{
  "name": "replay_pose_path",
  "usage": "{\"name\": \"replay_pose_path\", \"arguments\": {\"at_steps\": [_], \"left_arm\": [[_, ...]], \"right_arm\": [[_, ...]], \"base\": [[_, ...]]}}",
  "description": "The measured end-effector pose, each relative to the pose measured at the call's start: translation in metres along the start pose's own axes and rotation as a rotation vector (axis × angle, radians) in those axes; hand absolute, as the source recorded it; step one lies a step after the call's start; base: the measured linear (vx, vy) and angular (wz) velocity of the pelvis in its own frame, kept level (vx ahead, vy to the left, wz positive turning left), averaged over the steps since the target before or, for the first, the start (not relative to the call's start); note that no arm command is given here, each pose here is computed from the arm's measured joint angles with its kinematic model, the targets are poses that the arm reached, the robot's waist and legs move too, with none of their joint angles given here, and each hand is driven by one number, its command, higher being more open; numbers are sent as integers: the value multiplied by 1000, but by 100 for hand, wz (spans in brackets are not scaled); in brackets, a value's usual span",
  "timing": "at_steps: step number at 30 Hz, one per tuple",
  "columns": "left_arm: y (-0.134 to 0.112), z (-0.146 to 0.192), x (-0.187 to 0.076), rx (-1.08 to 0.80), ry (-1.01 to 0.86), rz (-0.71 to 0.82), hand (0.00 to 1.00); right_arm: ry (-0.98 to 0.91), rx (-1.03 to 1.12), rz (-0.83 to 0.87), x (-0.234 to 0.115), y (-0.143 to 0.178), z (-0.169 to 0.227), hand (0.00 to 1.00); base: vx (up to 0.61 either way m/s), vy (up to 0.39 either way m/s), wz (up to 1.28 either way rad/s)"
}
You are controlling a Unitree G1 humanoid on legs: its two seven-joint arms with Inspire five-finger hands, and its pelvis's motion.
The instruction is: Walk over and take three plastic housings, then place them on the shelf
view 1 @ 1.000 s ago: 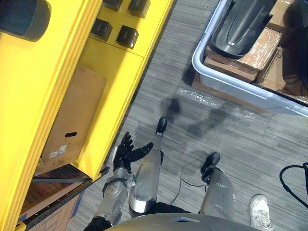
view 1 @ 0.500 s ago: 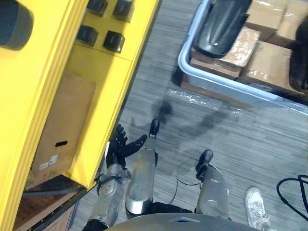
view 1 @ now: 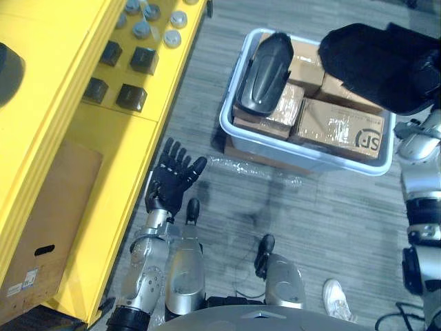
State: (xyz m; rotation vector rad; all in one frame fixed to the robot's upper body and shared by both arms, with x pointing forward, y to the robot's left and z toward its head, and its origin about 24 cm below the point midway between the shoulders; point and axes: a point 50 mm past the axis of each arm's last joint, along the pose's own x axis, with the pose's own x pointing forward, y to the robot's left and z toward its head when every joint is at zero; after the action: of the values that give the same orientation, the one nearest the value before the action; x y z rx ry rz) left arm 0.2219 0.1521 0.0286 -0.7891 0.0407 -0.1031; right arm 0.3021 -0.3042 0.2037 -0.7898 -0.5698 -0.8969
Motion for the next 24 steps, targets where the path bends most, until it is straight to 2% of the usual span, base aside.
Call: {"name": "replay_pose_path", "arguments": {"at_steps": [3,5,10,13,17,21,24], "left_arm": [[-6,-16,2,-198,151,-22,100],[-20,-39,5,-326,316,-71,100],[-46,-84,16,-497,604,-111,100],[-52,-91,26,-612,625,-92,100],[-59,-84,42,-679,544,-107,100],[-81,-76,57,-775,469,-193,100],[-96,-82,58,-835,468,-219,100]], "right_arm": [[-42,12,31,-18,10,7,0],[-39,27,54,-29,20,9,0],[-111,79,112,-45,36,27,0],[-180,167,108,-50,35,47,0],[-190,285,123,-68,40,58,0],[-157,378,208,-102,48,62,0],[-112,431,310,-128,59,67,0]], "base": [[33,-9,-8],[-7,1,-27],[-15,-10,-33],[-17,-21,-20],[-8,-26,-12],[-10,-8,-3],[-22,-8,0]]}}
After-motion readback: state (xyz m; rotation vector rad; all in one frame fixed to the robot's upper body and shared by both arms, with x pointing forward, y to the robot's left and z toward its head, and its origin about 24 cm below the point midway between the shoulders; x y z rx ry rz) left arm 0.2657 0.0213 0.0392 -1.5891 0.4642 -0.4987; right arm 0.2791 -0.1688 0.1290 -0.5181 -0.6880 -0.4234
